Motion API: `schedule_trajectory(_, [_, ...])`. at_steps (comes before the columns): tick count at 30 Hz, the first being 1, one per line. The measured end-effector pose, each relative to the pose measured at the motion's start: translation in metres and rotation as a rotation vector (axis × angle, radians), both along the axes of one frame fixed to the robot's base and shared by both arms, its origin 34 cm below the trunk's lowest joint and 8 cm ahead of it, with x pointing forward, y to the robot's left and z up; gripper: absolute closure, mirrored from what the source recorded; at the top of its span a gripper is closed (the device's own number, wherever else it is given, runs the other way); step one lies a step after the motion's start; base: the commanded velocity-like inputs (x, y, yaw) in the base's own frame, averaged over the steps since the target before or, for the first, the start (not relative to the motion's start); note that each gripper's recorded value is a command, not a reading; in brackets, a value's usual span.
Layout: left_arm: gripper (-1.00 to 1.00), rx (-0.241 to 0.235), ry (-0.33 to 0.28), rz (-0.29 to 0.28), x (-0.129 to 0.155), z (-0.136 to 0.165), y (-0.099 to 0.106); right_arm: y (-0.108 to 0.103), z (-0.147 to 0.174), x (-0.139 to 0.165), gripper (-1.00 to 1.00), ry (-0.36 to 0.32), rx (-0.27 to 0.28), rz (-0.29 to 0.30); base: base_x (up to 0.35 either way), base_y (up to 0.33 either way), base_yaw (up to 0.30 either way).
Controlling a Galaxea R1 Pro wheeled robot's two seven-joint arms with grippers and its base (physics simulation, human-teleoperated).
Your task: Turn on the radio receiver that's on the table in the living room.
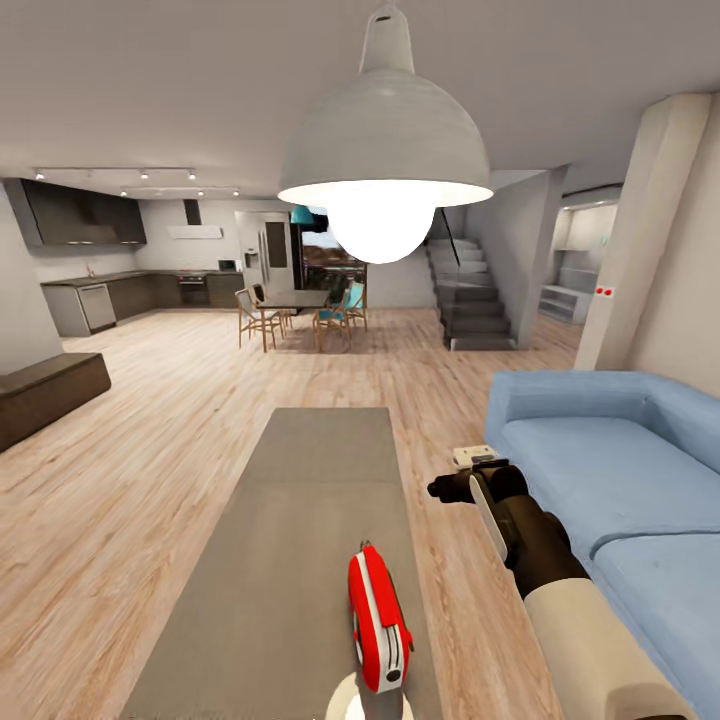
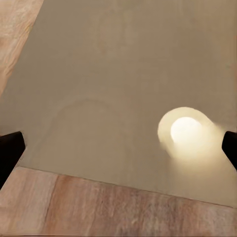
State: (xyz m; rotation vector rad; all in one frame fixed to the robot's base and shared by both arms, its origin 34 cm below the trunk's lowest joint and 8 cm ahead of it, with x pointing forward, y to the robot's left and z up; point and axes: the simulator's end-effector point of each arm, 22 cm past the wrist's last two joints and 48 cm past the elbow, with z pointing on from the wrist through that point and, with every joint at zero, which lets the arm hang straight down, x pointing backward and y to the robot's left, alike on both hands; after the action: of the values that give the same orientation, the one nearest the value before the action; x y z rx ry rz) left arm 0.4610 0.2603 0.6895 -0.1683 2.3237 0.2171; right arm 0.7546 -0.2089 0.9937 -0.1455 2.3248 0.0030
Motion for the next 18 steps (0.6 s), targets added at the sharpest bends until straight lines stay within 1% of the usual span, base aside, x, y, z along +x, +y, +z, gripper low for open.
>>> schedule_trajectory(13, [-1.00, 0.000, 0.000, 0.000, 0.0000, 0.0000, 0.0001, 0.0004, -0.0003, -0.0001, -1.00, 0.001, 0.000, 0.000, 0.000, 0.000, 0.294])
schedule_trajectory(15, [-1.00, 0.000, 0.000, 0.001, 0.0000, 0.0000, 0.0003, 0.0003, -0.0005, -0.0002, -1.00, 0.001, 0.001, 0.000, 0.000, 0.000, 0.149])
schedule_trajectory(18, [-1.00, 0.000, 0.000, 0.001, -0.0001, 0.0000, 0.0004, 0.0010, -0.0010, -0.0004, -1.00, 0.003, 0.003, 0.001, 0.000, 0.000, 0.052])
